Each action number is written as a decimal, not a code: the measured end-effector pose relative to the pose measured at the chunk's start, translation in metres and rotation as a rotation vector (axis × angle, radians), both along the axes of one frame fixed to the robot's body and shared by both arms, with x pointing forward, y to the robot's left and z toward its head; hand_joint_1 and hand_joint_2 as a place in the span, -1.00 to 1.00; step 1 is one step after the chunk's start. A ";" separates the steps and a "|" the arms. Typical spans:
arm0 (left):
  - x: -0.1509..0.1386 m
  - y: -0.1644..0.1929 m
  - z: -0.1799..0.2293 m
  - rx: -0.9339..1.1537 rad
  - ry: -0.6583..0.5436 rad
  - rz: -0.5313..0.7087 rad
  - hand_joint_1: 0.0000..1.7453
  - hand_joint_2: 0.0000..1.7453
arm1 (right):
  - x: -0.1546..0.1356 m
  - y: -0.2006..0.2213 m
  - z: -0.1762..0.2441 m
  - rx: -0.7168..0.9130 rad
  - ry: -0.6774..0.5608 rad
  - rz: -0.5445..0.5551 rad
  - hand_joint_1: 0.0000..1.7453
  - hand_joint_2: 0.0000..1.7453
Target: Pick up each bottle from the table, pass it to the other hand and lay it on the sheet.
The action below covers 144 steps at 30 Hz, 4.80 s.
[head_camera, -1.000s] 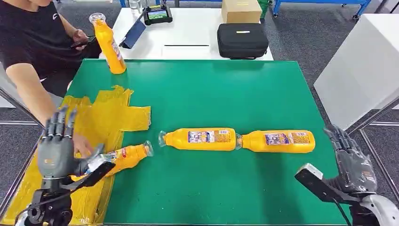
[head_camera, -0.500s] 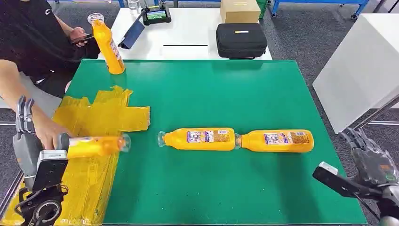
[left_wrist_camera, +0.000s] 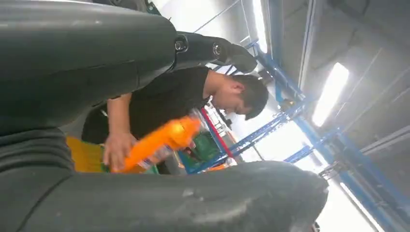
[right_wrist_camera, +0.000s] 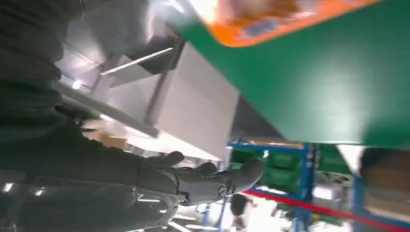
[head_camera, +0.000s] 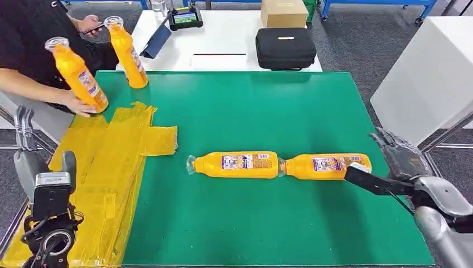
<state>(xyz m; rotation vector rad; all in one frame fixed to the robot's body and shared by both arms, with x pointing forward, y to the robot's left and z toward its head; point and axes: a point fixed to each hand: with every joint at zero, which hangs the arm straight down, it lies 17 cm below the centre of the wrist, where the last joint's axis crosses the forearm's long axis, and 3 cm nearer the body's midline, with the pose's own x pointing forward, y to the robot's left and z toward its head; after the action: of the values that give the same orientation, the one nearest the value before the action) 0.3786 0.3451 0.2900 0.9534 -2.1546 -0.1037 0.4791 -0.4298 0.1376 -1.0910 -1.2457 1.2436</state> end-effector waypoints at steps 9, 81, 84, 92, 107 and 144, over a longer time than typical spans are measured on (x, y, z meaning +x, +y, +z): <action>0.004 0.000 -0.001 -0.006 -0.003 -0.005 -1.00 -1.00 | 0.017 0.026 -0.028 -0.020 0.074 0.044 -1.00 1.00; 0.012 -0.081 -0.080 -0.739 0.478 -0.803 -1.00 1.00 | 0.003 0.014 0.115 0.107 -0.017 0.140 1.00 1.00; 0.011 -0.089 -0.074 -0.769 0.471 -0.854 -1.00 1.00 | 0.004 0.037 0.129 0.202 -0.070 0.200 1.00 1.00; 0.025 -0.153 -0.018 -0.821 0.382 -1.060 -1.00 1.00 | 0.019 0.184 0.106 0.692 -0.049 0.318 1.00 1.00; 0.020 -0.211 0.021 -0.830 0.353 -1.174 -1.00 1.00 | -0.006 0.351 0.085 0.987 0.147 0.447 1.00 1.00; 0.014 -0.236 0.069 -0.765 0.253 -1.102 -1.00 1.00 | -0.058 0.509 0.106 0.896 0.392 0.647 1.00 1.00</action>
<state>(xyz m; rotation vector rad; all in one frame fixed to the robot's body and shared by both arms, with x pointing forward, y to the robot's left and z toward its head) 0.3922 0.1093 0.3593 -0.6747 -1.9663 0.0695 0.4214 0.0797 0.2436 0.2164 -1.6382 1.0648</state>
